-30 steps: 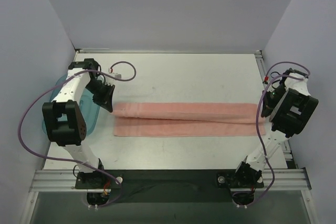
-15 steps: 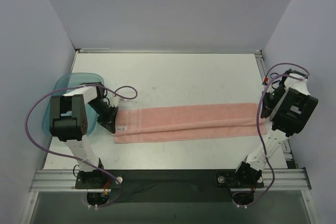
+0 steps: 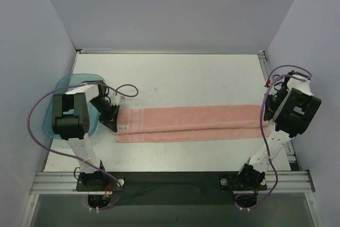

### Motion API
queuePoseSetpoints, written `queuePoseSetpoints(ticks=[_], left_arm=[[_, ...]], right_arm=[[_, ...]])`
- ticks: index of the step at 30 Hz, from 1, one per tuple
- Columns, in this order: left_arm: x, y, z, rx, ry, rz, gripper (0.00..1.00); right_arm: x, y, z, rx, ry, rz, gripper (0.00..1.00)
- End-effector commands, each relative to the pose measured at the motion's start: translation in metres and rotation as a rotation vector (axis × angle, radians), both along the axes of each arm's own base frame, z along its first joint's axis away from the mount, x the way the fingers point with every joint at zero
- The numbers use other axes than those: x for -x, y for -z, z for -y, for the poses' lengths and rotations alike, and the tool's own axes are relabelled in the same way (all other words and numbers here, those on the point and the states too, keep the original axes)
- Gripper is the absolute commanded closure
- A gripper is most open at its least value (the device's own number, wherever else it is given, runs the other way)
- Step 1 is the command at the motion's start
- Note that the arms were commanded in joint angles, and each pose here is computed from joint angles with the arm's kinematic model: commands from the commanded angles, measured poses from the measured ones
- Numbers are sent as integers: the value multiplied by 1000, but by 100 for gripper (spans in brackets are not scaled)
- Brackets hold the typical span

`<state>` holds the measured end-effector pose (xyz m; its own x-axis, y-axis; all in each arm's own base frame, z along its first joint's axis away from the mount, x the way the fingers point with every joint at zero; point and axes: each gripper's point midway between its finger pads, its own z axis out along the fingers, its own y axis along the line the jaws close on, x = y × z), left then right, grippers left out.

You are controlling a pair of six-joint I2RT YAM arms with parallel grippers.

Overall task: Roll the towels
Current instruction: Fold the towel

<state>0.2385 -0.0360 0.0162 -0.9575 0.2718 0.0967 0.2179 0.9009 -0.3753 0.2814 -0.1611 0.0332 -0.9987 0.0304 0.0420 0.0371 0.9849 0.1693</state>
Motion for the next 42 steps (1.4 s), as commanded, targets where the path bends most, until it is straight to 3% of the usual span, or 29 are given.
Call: queuePoseSetpoints(ticks=[1, 12, 24, 32, 42], left_arm=[[-56, 10, -15, -92, -5, 159, 100], [-100, -24, -7, -80, 13, 255, 100], [-90, -120, 4, 38, 69, 316, 100], [-52, -89, 2, 74, 126, 165, 100], [-42, -3, -11, -53, 81, 102, 100]], right_arm=[[12, 2, 6, 35, -30, -55, 100], [4, -17, 2, 24, -20, 16, 100], [10, -38, 5, 34, -17, 47, 100], [17, -26, 17, 44, -1, 6, 100], [21, -5, 15, 44, -2, -48, 100]])
